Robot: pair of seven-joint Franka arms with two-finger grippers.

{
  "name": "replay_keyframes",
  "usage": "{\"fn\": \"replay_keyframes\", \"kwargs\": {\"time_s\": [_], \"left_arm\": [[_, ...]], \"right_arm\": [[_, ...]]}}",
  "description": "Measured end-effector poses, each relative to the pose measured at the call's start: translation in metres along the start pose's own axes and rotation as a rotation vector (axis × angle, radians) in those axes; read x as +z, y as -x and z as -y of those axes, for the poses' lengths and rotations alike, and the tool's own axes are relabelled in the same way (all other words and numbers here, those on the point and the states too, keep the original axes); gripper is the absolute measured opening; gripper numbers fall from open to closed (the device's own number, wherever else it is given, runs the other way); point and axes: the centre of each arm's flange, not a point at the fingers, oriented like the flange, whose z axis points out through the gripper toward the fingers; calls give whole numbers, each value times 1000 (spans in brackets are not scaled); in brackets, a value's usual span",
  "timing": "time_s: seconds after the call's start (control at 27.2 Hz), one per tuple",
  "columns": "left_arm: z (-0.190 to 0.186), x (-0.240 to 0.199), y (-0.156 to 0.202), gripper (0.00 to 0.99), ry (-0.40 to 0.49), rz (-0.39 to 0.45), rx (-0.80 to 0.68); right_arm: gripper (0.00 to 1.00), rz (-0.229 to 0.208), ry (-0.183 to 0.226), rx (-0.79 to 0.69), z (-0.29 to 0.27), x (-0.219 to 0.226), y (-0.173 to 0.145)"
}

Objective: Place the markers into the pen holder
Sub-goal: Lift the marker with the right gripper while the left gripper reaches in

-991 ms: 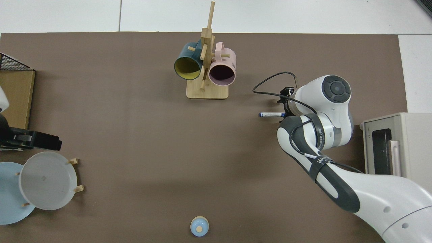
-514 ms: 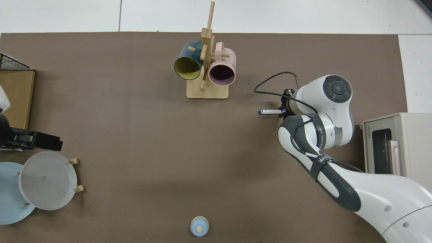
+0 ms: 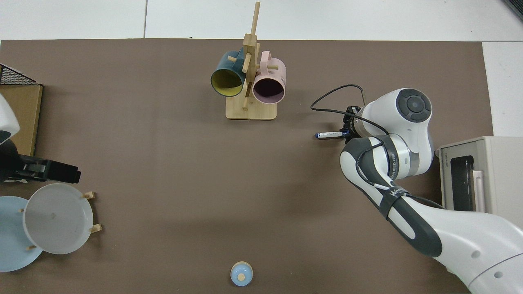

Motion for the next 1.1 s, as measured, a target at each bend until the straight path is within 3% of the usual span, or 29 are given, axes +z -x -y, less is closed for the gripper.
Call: {"fn": "replay_keyframes", "kwargs": {"time_s": [0.22,0.48,0.81,1.1], "left_arm": [[0,1,2,991,2,12,0],[0,0,3,991,2,15,1],[0,0,3,991,2,12,1],[-8,-3,-1,991,2,-18,55]], "right_arm": [[163,-4,16,-9,2,-66,7],[163,24,31,-33,-9,-157,32],[163,83,31,-58,-44,-229,85],[163,104,17,-42,-72,-279,160]]}}
